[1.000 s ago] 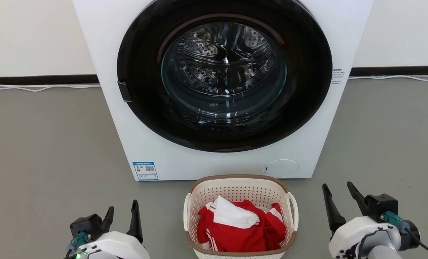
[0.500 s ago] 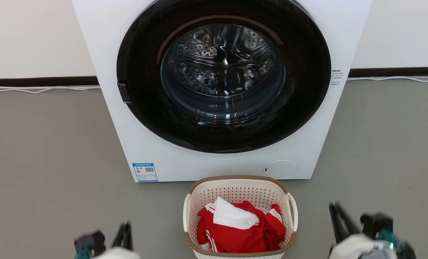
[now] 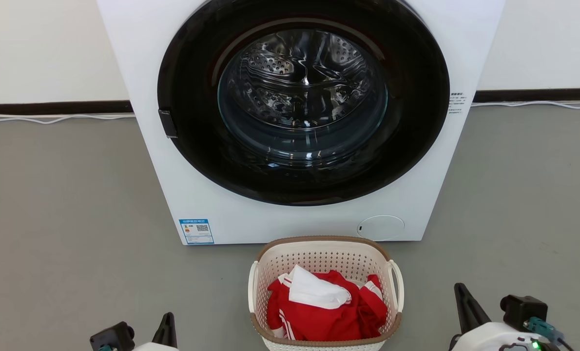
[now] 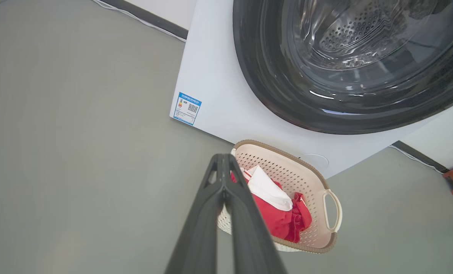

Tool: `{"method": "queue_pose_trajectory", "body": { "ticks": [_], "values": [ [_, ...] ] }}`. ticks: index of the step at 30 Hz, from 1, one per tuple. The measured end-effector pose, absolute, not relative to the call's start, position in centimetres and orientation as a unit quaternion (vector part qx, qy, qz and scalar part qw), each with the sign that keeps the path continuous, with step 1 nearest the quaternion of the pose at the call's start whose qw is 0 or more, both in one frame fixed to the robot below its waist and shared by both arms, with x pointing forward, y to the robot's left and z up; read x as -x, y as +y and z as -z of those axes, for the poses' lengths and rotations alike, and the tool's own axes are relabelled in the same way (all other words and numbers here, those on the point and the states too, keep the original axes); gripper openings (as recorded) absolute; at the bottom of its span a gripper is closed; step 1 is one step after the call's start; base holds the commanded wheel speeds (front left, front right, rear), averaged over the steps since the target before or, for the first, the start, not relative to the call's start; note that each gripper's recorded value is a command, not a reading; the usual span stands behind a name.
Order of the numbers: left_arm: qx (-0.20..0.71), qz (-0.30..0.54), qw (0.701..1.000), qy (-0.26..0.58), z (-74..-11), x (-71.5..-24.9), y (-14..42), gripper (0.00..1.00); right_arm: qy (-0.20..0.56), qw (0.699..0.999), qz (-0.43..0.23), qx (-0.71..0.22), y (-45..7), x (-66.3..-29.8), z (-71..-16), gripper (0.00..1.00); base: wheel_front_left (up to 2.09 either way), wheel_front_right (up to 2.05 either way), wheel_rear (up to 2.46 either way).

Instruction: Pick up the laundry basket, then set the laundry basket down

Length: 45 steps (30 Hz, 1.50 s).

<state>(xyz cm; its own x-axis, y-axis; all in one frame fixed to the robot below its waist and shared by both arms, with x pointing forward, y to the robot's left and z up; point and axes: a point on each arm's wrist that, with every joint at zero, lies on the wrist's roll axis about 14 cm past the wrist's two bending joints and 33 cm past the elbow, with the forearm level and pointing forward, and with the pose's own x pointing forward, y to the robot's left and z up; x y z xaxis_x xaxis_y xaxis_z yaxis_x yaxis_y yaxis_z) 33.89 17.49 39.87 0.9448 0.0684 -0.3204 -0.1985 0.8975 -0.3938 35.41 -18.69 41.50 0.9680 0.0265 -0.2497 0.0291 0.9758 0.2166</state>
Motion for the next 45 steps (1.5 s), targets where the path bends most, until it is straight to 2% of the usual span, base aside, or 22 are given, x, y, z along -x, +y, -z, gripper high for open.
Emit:
{"method": "queue_pose_trajectory", "body": {
  "ticks": [23,45],
  "values": [
    [0.326,-0.086,0.931,0.143,-40.7,-34.7,17.8,0.0,0.11,0.964,0.038,-0.237,-19.5,-36.2,-42.7,0.0,0.0,0.0,0.0],
    [0.43,-0.09,0.889,0.127,-41.9,-35.5,18.1,0.0,0.091,0.925,0.061,-0.363,-20.1,-36.8,-43.9,0.0,0.0,0.0,0.0]
  ]
}}
